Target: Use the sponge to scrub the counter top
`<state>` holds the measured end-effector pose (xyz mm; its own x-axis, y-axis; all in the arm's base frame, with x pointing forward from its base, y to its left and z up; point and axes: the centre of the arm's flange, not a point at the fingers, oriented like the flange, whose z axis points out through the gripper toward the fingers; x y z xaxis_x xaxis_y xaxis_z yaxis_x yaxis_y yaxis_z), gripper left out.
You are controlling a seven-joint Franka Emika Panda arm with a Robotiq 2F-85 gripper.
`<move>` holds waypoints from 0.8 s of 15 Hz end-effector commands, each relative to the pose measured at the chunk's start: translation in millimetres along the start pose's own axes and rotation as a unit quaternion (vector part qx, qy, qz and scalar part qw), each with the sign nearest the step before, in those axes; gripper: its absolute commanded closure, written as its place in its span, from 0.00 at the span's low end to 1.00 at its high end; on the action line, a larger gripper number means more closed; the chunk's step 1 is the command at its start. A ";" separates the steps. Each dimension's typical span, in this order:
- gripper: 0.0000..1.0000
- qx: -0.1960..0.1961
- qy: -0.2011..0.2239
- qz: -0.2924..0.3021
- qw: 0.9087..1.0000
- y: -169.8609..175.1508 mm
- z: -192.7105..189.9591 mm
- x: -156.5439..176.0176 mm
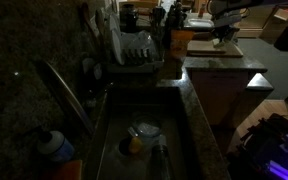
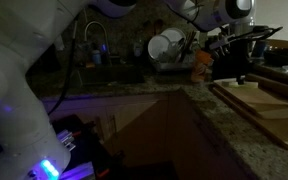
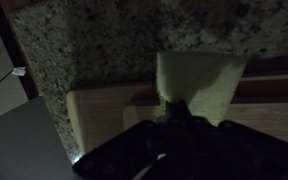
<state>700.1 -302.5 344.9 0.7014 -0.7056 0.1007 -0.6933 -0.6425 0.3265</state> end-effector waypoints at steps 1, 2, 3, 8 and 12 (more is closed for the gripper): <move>0.99 0.009 0.005 0.005 1.000 1.7 0.3 -1.5; 0.97 0.010 0.005 0.007 1.000 4.0 0.2 -2.3; 0.97 0.010 0.006 0.008 1.000 4.2 -0.3 -2.0; 0.99 -0.023 -0.003 -0.047 0.999 -30.7 23.5 -26.4; 0.99 -0.034 -0.026 -0.156 0.987 -95.1 59.0 -116.8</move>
<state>704.1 -234.4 279.9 0.7999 -0.6001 0.0025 -0.5579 -0.7421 0.3715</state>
